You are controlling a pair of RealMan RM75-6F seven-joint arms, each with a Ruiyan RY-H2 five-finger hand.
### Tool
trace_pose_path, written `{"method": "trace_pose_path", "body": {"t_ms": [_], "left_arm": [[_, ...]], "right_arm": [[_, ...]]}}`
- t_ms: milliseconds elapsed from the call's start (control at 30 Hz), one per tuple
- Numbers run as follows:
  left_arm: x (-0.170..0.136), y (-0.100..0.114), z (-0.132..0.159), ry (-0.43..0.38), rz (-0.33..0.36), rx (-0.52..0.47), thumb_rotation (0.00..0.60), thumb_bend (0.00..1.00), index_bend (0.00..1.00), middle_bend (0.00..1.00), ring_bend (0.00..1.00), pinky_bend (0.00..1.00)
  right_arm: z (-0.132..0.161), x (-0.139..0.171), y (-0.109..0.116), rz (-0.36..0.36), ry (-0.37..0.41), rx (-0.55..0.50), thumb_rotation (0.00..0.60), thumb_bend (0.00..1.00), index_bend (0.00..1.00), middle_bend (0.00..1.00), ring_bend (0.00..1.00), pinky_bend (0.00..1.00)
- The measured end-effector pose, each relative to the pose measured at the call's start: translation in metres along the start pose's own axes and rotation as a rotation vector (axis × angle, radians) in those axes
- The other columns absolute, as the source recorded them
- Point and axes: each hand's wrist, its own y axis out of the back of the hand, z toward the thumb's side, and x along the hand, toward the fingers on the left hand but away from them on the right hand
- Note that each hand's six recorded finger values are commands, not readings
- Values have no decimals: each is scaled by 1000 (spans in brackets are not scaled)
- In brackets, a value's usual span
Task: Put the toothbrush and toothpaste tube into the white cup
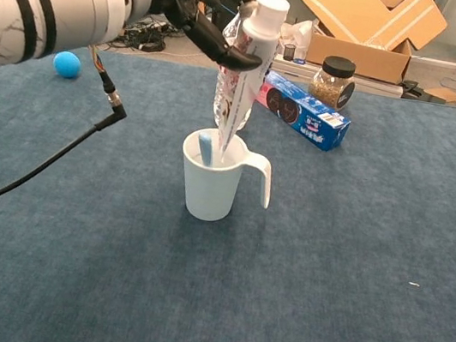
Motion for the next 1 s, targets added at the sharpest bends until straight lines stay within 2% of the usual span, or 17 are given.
{"method": "trace_pose_path", "body": {"t_ms": [500, 1000], "left_arm": [[4, -13, -10, 22, -17, -16, 600, 463, 634, 32, 15, 54], [12, -30, -33, 70, -46, -59, 600, 463, 634, 32, 14, 53]], "right_arm": [[0, 1, 2, -6, 1, -9, 600, 109, 353, 226, 186, 446], [0, 1, 1, -4, 1, -7, 600, 109, 353, 226, 186, 446]]}}
